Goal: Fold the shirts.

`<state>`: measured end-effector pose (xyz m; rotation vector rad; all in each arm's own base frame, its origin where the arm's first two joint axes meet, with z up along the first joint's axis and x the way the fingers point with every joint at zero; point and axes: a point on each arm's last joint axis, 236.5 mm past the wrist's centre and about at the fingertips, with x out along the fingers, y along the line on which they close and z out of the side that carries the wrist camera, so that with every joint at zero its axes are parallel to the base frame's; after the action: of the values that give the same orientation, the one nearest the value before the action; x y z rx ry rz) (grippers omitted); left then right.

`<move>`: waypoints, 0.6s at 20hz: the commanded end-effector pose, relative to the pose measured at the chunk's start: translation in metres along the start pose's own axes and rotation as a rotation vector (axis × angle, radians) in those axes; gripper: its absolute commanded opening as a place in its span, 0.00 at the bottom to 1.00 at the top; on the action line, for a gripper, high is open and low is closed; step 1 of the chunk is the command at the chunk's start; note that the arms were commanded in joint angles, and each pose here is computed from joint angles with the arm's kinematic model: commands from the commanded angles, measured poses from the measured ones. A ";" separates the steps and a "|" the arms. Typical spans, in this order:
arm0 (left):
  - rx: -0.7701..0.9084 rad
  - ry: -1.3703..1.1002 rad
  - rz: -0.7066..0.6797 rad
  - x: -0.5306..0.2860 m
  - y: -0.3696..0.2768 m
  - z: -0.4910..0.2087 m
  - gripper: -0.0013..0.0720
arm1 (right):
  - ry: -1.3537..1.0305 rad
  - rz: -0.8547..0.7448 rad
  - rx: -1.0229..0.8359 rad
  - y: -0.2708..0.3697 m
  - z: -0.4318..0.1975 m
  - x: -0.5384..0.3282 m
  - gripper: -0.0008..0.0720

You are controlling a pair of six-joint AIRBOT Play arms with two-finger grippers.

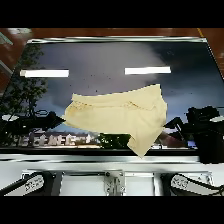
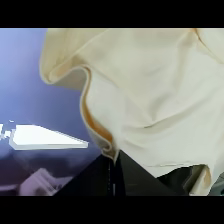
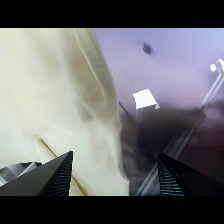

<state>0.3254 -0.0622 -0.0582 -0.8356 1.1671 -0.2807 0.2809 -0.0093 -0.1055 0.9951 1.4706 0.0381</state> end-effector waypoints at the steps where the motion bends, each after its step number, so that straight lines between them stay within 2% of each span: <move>1: 0.044 -0.021 -0.008 -0.007 -0.008 0.003 0.07 | -0.023 -0.015 -0.034 0.009 0.009 0.028 0.85; 2: 0.050 -0.028 -0.009 -0.009 -0.010 0.004 0.07 | -0.043 -0.029 -0.039 0.011 0.013 0.035 0.77; 5: 0.091 -0.062 -0.013 -0.017 -0.020 0.014 0.07 | -0.115 0.024 -0.045 0.040 0.030 0.040 0.20; 6: 0.116 -0.084 -0.019 -0.023 -0.028 0.024 0.07 | -0.114 0.049 -0.065 0.052 0.034 0.036 0.09; 9: 0.278 -0.201 -0.040 -0.066 -0.079 0.068 0.06 | -0.121 0.115 -0.325 0.109 0.037 -0.014 0.09; 12: 0.607 -0.487 -0.002 -0.176 -0.182 0.118 0.06 | -0.408 0.133 -0.687 0.207 0.044 -0.135 0.09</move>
<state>0.3890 -0.0405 0.0939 -0.5457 0.8090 -0.3810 0.3866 0.0176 0.0003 0.7192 1.1364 0.2818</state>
